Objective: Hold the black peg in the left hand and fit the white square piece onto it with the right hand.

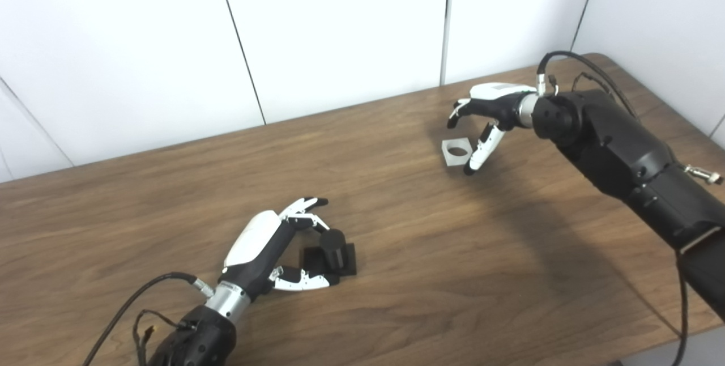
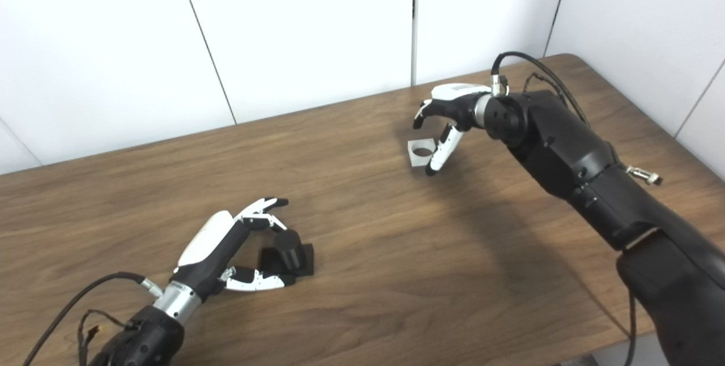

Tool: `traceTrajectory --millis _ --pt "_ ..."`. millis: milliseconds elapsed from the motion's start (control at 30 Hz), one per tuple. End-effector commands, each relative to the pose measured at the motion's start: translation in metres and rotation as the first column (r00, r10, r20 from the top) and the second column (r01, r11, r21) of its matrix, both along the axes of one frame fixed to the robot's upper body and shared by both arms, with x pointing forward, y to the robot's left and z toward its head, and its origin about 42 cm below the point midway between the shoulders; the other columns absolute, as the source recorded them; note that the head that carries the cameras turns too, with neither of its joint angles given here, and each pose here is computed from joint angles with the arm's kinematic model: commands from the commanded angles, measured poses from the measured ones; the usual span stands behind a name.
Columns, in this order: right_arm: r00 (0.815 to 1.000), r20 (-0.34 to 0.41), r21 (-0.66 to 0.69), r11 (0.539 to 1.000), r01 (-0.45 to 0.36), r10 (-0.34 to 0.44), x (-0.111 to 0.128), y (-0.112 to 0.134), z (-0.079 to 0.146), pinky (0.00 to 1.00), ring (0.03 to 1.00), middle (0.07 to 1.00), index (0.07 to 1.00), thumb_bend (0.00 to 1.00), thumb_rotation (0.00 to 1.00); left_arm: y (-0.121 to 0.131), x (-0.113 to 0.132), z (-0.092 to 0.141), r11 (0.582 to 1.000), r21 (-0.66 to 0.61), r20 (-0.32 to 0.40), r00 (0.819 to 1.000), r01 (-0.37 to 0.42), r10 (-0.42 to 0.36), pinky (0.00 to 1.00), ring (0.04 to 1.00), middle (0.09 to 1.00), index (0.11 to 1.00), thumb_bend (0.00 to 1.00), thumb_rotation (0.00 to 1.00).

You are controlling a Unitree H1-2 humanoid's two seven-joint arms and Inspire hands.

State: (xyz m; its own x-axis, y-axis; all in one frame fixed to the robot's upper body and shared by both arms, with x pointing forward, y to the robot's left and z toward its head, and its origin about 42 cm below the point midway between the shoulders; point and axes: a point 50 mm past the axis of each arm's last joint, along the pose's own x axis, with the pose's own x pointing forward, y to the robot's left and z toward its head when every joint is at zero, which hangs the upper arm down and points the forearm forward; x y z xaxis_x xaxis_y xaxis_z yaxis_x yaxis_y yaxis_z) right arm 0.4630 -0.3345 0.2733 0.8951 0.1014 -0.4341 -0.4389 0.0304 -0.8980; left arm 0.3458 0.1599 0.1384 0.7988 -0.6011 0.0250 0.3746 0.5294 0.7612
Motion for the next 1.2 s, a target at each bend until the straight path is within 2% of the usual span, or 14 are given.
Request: traceTrajectory --millis 0,467,600,700,933,1167 --pt "0.995 0.097 -0.008 1.0 -0.029 0.029 0.01 0.008 0.028 1.0 0.994 0.98 0.824 0.9 0.31 0.009 -0.002 -0.003 0.998 0.06 -0.021 1.0 -0.006 0.007 0.86 0.959 0.919 0.493 0.52 0.08" --pt "0.993 0.113 0.009 0.999 -0.039 0.038 0.006 0.01 0.006 0.99 0.986 0.963 0.793 0.85 0.3 0.012 -0.003 -0.003 0.998 0.058 -0.018 1.0 -0.013 0.014 0.85 0.956 0.916 0.493 0.52 0.08" --pt "0.986 0.159 -0.001 0.999 -0.053 0.052 0.005 0.008 -0.002 0.94 0.938 0.914 0.729 0.82 0.27 0.013 -0.003 -0.003 0.998 0.061 -0.02 1.0 -0.015 0.016 0.85 0.957 0.918 0.493 0.52 0.08" --pt "0.98 0.186 -0.015 0.998 -0.062 0.064 0.005 0.008 -0.007 0.93 0.923 0.895 0.693 0.79 0.27 0.013 -0.003 -0.003 0.998 0.062 -0.017 1.0 -0.013 0.014 0.85 0.957 0.917 0.493 0.52 0.08" --pt "0.978 0.196 -0.034 0.998 -0.058 0.064 0.003 0.007 -0.009 0.96 0.92 0.885 0.663 0.75 0.24 0.015 -0.004 -0.003 0.998 0.058 -0.019 1.0 -0.014 0.015 0.85 0.956 0.916 0.493 0.52 0.08" --pt "0.979 0.198 -0.043 0.998 -0.043 0.051 0.003 0.0 -0.01 0.92 0.903 0.877 0.661 0.77 0.22 0.016 -0.006 -0.002 0.998 0.065 -0.023 1.0 -0.015 0.016 0.85 0.955 0.918 0.492 0.52 0.08"
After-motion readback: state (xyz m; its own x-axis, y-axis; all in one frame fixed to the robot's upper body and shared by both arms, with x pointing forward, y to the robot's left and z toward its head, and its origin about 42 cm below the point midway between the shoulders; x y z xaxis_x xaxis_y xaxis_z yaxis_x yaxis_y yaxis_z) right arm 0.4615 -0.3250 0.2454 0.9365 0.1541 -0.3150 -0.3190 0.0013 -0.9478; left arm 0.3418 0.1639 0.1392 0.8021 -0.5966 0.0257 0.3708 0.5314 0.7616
